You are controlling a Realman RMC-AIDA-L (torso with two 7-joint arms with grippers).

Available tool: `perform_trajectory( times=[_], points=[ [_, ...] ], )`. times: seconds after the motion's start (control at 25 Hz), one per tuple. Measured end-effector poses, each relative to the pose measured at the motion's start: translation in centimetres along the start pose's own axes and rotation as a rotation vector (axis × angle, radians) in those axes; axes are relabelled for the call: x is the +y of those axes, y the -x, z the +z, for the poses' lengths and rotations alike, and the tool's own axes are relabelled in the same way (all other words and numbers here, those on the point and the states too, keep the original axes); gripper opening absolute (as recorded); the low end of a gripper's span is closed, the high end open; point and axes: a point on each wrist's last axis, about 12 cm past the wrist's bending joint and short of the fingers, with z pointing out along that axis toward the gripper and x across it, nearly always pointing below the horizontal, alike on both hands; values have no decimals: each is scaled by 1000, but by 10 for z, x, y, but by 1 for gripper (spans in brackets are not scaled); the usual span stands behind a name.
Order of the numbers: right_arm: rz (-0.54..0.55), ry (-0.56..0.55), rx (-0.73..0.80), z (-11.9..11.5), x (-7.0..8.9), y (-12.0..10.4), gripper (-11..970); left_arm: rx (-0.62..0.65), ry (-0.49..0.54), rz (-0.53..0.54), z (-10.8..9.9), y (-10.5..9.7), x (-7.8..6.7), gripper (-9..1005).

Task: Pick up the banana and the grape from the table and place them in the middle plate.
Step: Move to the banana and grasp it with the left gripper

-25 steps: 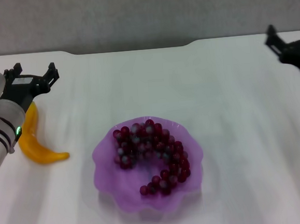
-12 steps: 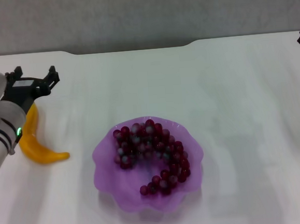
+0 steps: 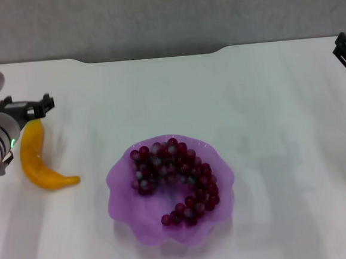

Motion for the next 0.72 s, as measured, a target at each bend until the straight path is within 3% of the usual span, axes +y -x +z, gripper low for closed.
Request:
perform_trajectory(
  times=[0.4, 0.72],
  points=[
    [-8, -15, 18, -4, -6, -5, 891, 177, -62, 64, 2, 2, -15, 817],
    [-12, -5, 22, -4, -3, -6, 891, 143, -20, 35, 1, 3, 1, 815]
  ],
)
